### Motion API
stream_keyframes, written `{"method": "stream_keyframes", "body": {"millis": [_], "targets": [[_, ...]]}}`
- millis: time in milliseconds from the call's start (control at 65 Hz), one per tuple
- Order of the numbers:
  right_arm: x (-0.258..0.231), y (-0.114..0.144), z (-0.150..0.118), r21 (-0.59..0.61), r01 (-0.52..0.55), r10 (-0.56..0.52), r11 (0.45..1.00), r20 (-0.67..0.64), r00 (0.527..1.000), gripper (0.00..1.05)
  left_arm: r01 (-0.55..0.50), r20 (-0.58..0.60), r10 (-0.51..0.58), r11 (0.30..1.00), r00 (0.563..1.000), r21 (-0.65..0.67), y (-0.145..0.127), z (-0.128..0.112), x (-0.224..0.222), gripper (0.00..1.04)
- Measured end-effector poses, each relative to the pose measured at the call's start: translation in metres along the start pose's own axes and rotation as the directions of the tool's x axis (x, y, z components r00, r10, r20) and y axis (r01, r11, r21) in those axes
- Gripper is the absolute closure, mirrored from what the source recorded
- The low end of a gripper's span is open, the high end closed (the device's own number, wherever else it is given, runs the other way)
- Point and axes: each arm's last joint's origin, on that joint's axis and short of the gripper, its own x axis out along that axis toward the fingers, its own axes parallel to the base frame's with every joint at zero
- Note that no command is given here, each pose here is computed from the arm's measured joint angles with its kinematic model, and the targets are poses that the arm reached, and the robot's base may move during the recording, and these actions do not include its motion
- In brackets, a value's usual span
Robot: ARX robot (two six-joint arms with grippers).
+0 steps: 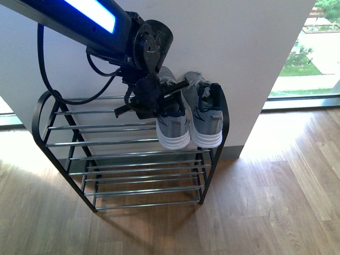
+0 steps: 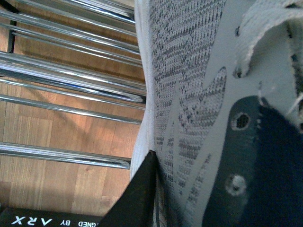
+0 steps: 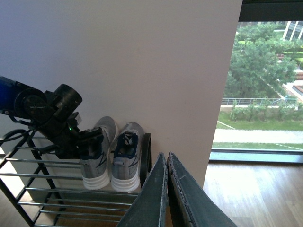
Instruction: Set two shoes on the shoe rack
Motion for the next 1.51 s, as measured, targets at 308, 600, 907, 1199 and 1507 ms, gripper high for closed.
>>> {"method": "stream_keyframes", "body": {"millis": [308,600,907,1199,1507], "targets": [[0.0,0.0,0.0,0.0,0.0,0.0,1.0,0.0,1.0,1.03,0.02,0.12,-0.023,0.999,0.993,0.025,0.001,0.001,-0.042,0.31],[0.0,0.0,0.0,0.0,0.0,0.0,1.0,0.0,1.0,1.03,0.014,0.381,-0.028,0.999,0.924,0.041,0.028,-0.007,-0.165,0.09],[0.0,0.0,0.0,0.0,0.0,0.0,1.0,0.0,1.0,1.03,-0.141,0.58,0.124,0.99,0.805,-0.016,0.131,-0.056,-0.304,0.09],[0.0,0.0,0.0,0.0,0.0,0.0,1.0,0.0,1.0,1.03,-0.209,0.688,0.159,0.978,0.709,-0.011,0.183,-0.132,-0.391,0.1],[0.0,0.0,0.0,0.0,0.0,0.0,1.0,0.0,1.0,1.03,-0.171,0.872,-0.229,0.928,0.433,0.33,0.206,-0.152,-0.381,0.59]]}}
